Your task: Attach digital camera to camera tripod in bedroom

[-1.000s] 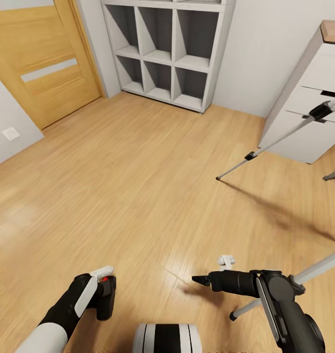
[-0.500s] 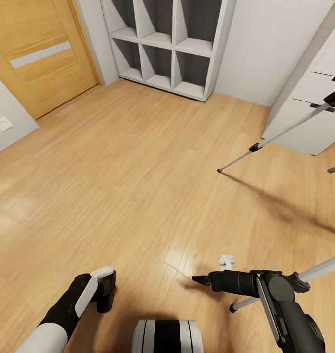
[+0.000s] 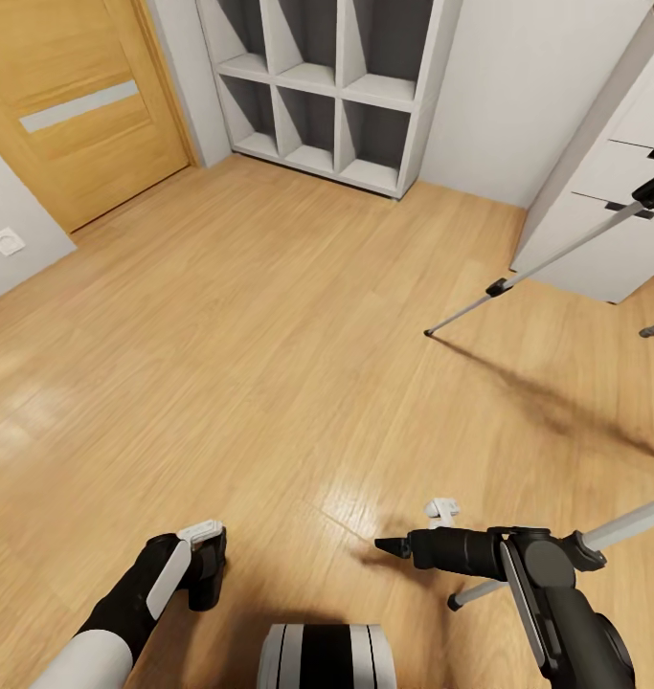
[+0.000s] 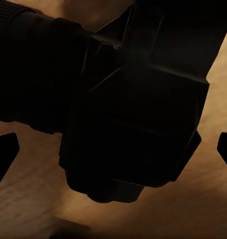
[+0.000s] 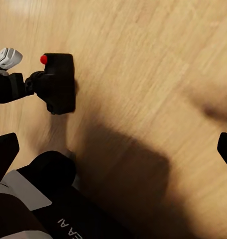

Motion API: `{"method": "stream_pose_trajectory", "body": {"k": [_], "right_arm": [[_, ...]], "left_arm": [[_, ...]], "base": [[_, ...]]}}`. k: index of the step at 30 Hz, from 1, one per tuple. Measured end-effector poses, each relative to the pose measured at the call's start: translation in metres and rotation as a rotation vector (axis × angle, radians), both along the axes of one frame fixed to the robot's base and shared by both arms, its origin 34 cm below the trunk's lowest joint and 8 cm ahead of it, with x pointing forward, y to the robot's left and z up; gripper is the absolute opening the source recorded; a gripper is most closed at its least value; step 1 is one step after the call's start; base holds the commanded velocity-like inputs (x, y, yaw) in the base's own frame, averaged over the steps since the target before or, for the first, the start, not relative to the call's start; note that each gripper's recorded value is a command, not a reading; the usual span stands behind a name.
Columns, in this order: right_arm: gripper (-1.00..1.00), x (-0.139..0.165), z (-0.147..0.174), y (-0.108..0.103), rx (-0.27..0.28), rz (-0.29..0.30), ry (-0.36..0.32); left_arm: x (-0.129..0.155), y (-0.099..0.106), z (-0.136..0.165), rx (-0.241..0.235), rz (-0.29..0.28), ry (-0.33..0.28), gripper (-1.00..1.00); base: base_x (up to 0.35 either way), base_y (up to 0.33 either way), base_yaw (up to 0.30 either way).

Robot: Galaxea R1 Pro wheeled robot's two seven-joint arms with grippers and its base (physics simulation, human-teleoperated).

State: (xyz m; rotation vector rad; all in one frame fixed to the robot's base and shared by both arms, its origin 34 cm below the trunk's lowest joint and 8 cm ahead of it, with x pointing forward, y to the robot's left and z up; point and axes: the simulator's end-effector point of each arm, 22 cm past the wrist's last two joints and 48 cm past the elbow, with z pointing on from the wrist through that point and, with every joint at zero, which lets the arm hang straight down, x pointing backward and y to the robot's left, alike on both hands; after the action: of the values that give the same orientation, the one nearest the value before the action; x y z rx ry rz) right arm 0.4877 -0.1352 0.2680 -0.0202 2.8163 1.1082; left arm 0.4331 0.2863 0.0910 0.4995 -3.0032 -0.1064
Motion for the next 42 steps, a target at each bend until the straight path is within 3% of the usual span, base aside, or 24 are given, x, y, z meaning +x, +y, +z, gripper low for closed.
{"method": "stream_pose_trajectory", "body": {"k": [21, 22, 42], "right_arm": [[1.0, 0.0, 0.0003, 0.0005, 0.001, 0.001, 0.0], [1.0, 0.0, 0.0003, 0.0006, 0.001, 0.001, -0.001], [1.0, 0.0002, 0.0003, 0.0002, 0.001, -0.001, -0.001]], "left_arm": [[-0.003, 0.0015, -0.0016, 0.013, -0.014, 0.004, 1.0], [-0.0036, 0.0015, -0.0017, 0.013, -0.015, 0.005, -1.0], [0.0002, 0.0011, -0.0006, 0.013, -0.014, -0.004, -1.0]], "base": [[0.0, 0.0, 0.0], [0.0, 0.0, 0.0], [0.0, 0.0, 0.0]]}}
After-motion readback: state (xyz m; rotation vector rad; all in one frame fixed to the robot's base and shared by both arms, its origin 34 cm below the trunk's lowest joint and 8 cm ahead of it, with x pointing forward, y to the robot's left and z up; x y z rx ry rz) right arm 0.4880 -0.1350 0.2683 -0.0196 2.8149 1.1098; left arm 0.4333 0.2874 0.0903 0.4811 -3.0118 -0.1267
